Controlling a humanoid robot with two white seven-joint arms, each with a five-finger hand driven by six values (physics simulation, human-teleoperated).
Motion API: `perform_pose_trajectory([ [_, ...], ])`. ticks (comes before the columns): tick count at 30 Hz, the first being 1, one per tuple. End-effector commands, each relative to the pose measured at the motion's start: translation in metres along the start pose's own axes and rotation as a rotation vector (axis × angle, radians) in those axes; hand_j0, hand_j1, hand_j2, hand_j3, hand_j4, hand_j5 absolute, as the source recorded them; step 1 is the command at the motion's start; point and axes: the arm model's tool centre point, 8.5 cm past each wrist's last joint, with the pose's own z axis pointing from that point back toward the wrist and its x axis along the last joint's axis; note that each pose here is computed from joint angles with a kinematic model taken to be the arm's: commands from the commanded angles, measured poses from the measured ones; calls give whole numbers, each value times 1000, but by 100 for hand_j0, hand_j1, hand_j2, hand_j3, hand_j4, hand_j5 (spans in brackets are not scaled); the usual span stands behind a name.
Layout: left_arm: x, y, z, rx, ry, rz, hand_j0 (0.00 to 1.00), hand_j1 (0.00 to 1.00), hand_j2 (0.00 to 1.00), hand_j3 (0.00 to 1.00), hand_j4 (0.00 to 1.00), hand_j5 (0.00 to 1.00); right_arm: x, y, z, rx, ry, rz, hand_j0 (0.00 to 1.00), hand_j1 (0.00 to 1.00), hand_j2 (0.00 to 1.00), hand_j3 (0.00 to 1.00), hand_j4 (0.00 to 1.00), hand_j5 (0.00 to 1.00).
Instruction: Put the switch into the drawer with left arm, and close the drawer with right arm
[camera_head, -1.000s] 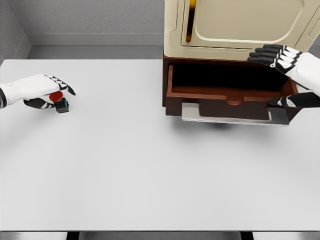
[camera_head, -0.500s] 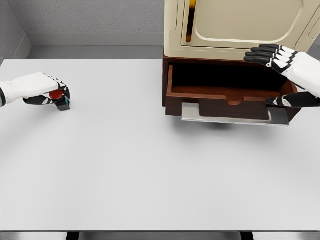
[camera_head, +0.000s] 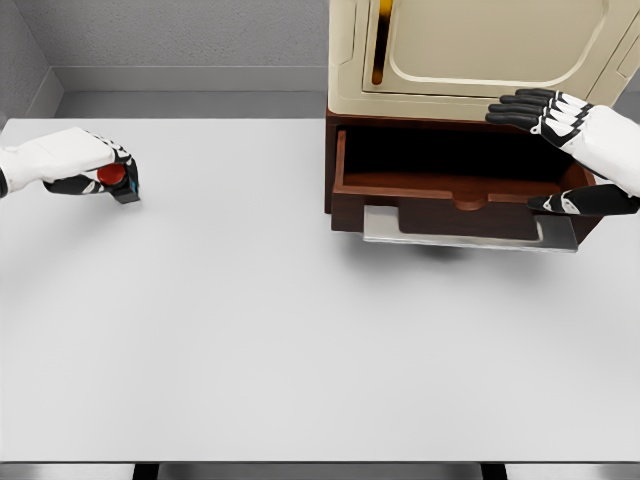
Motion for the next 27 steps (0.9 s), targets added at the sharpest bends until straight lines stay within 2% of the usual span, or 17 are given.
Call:
perform_pose_trajectory([
  [1,1,2,0,8,-4,4,53,53,53,53,53,53,0,-1,0,-7,0,-4,100,100,100,100,100,100],
  [7,16,15,-5,37,-49,-26,53,53,53,53,53,53,0,-1,0,-12,1,-6,100,100,100,100,100,100],
  [12,37,29,-20,74,-109,-47,53,53,53,53,53,53,0,-1,1,-12,3,-7,100,100,100,100,100,100],
  [16,47,44,-21,101,-138,-78,53,53,53,53,53,53,0,-1,1,-12,3,-7,100,100,100,100,100,100],
  [23,59,60,-21,132,-172,-108,53,53,53,53,53,53,0,-2,1,-14,3,-7,100,100,100,100,100,100],
  [27,77,71,-20,158,-221,-147,53,53,53,53,53,53,0,-2,1,-14,3,-7,100,100,100,100,100,100],
])
